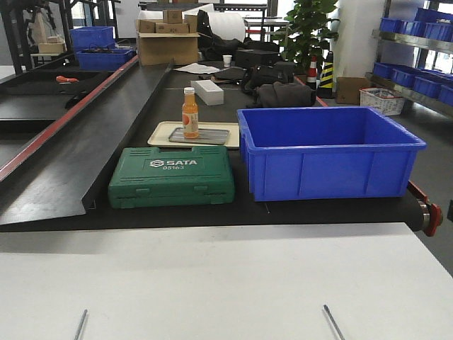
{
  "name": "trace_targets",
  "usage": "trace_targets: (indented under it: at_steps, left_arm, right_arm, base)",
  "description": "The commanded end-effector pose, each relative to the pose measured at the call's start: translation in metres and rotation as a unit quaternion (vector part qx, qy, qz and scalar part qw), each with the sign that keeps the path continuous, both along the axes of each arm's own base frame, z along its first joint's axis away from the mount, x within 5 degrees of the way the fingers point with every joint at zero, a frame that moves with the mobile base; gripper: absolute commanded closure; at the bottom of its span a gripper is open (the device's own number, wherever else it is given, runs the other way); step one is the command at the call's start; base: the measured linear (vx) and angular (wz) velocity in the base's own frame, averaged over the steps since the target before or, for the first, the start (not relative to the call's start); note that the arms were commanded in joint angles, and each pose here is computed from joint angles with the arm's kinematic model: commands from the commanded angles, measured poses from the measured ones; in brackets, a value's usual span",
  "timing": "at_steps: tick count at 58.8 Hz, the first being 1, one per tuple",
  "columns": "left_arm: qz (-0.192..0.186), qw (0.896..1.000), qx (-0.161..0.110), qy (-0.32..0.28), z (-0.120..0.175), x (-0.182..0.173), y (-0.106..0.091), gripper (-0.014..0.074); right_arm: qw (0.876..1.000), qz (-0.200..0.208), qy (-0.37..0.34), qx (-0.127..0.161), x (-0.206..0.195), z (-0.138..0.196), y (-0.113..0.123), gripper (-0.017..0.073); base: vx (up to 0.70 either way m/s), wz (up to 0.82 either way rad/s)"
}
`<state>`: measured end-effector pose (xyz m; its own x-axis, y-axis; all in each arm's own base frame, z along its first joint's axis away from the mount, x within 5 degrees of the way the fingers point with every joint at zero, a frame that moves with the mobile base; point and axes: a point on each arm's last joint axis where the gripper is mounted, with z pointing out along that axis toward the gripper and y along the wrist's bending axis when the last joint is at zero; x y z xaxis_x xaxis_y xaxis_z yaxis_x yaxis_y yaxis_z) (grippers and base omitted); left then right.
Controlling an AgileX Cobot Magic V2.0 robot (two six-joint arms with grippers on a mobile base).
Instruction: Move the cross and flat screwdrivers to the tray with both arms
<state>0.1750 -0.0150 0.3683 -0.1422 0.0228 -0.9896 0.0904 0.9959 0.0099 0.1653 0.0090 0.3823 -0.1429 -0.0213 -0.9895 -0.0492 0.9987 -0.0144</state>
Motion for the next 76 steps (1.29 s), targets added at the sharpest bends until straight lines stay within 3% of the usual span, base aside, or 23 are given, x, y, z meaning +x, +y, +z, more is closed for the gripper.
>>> trace_targets:
  at_steps: [1,6,12,17,26,37,57,76]
  left_arm:
    - [0.002,0.998,-0.01,-0.062,0.022,-0.001,0.0,0.0112]
    - [0.001,0.999,-0.009,-0.051,0.02,-0.002,0.0,0.0078]
    - [0.0,0.999,-0.007,-0.032,0.016,-0.002,0.0,0.0076]
    - [0.0,1.0,-0.006,-0.014,0.013,-0.002,0.0,0.0076]
    - [-0.002,1.0,-0.003,0.017,0.007,-0.003,0.0,0.0076]
    - [-0.004,0.999,0.0,0.053,0.001,-0.004,-0.001,0.0076]
    - [-0.006,0.996,0.003,0.089,-0.006,-0.006,-0.001,0.0076]
    - [-0.006,0.996,0.003,0.093,-0.007,-0.006,-0.001,0.0076]
  right_arm:
    - [0.998,0.001,-0.059,0.026,-0.002,0.02,0.0,-0.0153]
    - [0.998,0.002,-0.049,0.038,-0.002,0.018,0.0,-0.0149]
    - [0.999,0.008,0.037,-0.005,0.01,0.011,0.002,-0.0117]
    - [0.99,0.019,0.137,-0.026,0.029,0.002,0.004,-0.0083]
    - [0.95,0.051,0.305,-0.039,0.074,-0.024,0.011,-0.0003]
    - [0.905,0.06,0.419,-0.044,0.129,-0.076,0.014,0.0069]
    - [0.845,0.059,0.529,-0.059,0.179,-0.18,0.015,0.0088]
    - [0.825,0.06,0.559,-0.057,0.198,-0.21,0.016,0.0088]
  base:
    - [0.0,0.0]
    - [0.0,0.0]
    - [0.0,0.0]
    - [0.0,0.0]
    - [0.0,0.0]
    - [0.0,0.0]
    - [0.0,0.0]
    - [0.0,0.0]
